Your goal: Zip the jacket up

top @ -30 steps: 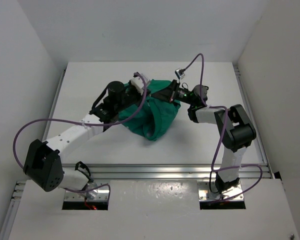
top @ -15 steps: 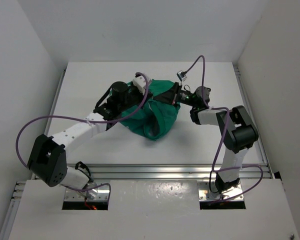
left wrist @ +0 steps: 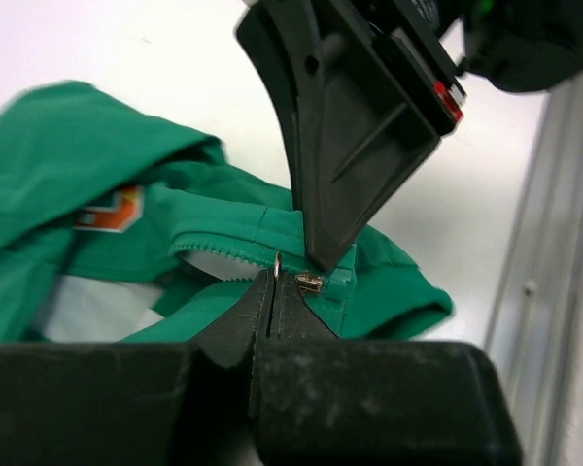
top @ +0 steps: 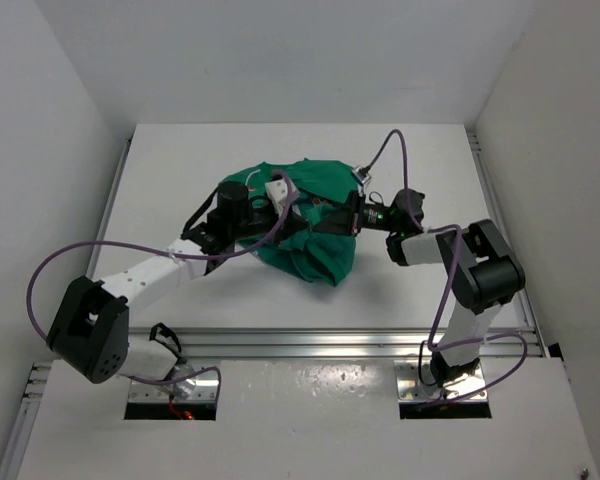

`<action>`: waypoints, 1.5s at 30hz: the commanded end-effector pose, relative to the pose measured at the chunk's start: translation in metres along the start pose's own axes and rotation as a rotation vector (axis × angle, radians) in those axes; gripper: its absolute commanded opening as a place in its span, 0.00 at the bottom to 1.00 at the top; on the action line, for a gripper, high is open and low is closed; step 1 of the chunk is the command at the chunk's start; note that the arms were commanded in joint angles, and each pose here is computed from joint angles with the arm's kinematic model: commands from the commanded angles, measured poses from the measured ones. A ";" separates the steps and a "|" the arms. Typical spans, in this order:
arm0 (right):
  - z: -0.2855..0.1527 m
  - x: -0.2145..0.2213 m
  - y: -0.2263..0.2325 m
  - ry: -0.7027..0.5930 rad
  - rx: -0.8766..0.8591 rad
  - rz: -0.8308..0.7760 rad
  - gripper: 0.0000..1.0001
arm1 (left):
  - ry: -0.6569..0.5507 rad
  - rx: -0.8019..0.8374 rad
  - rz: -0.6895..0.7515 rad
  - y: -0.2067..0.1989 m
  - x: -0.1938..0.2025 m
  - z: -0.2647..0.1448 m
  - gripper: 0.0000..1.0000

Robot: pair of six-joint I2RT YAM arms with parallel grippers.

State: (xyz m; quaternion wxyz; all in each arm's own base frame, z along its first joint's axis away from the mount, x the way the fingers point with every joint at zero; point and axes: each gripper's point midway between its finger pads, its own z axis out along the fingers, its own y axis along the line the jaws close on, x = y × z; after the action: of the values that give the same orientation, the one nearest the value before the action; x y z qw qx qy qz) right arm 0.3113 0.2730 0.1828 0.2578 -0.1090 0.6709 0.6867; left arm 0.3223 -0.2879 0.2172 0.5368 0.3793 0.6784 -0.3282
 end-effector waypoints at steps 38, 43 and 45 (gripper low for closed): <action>-0.075 0.079 -0.038 0.188 0.293 -0.046 0.44 | 0.154 0.245 -0.081 -0.051 0.099 0.030 0.00; -0.064 0.075 -0.001 0.121 0.175 -0.095 0.31 | 0.110 0.240 -0.139 -0.043 0.089 0.031 0.00; -0.059 0.082 0.002 0.122 0.172 -0.068 0.31 | 0.095 0.230 -0.149 -0.038 0.083 0.031 0.00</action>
State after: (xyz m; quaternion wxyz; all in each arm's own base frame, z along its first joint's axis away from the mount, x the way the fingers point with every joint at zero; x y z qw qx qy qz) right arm 0.2304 0.2211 0.1162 0.2181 -0.1335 0.7659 0.5899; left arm 0.2781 -0.3182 0.1107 0.4007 0.4175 0.7056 -0.4089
